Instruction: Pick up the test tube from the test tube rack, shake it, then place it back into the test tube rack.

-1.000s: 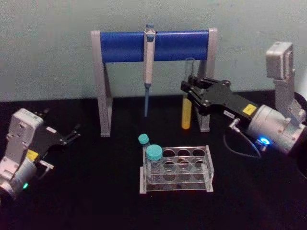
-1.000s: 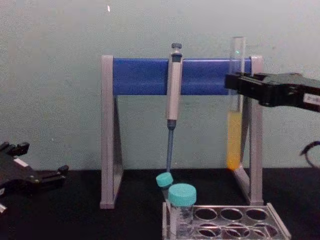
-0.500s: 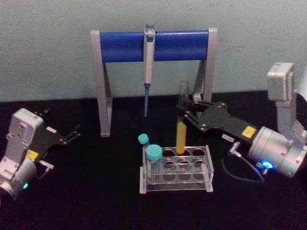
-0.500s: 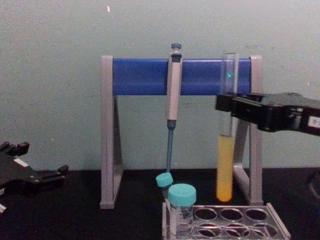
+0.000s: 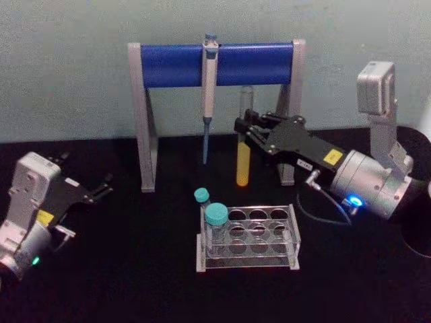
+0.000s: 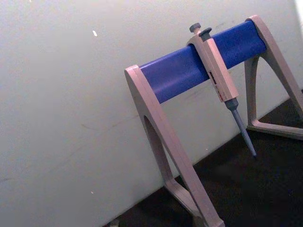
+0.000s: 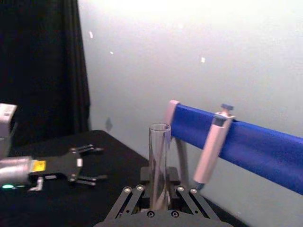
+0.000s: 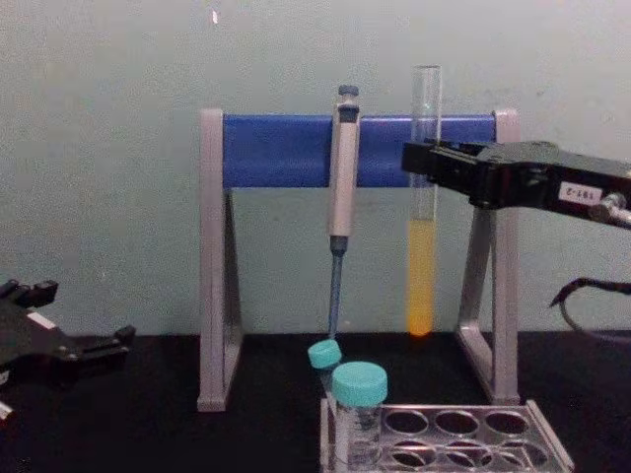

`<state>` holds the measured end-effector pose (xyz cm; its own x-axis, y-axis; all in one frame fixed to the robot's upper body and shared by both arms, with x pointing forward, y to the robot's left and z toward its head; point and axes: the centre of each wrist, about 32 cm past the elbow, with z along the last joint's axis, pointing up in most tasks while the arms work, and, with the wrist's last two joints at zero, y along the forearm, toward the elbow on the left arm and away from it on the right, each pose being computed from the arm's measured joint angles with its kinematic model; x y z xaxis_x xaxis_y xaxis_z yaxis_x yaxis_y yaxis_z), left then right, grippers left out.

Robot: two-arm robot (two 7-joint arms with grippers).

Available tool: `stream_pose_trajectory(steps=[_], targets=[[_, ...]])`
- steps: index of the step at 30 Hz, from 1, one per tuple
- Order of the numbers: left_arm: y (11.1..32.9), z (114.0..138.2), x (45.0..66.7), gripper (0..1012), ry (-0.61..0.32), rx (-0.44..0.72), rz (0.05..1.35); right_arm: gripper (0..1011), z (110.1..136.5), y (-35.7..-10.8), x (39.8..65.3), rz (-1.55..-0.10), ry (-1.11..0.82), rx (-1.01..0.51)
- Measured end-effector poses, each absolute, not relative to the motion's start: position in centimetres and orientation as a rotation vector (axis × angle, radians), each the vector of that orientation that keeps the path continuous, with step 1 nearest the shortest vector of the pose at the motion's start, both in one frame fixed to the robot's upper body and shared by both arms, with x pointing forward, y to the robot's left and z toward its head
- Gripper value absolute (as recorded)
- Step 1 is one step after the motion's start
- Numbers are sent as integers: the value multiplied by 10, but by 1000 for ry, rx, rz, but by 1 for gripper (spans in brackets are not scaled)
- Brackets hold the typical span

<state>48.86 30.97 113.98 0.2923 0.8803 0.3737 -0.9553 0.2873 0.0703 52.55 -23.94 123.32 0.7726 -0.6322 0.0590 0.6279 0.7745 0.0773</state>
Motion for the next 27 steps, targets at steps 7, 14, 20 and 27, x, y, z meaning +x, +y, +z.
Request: stream_pose_trajectory(steps=[7, 14, 20, 27], targets=[[310, 1140, 489, 1001, -285, 304, 1248, 222, 1234, -246, 529, -718, -86, 38], [310, 1140, 489, 1001, -285, 304, 1248, 222, 1234, -255, 525, -746, -91, 15], [310, 1140, 489, 1001, -285, 304, 1248, 222, 1235, -264, 512, -745, -89, -18], [310, 1140, 489, 1001, -285, 304, 1248, 221, 1232, -257, 500, -678, -52, -9]])
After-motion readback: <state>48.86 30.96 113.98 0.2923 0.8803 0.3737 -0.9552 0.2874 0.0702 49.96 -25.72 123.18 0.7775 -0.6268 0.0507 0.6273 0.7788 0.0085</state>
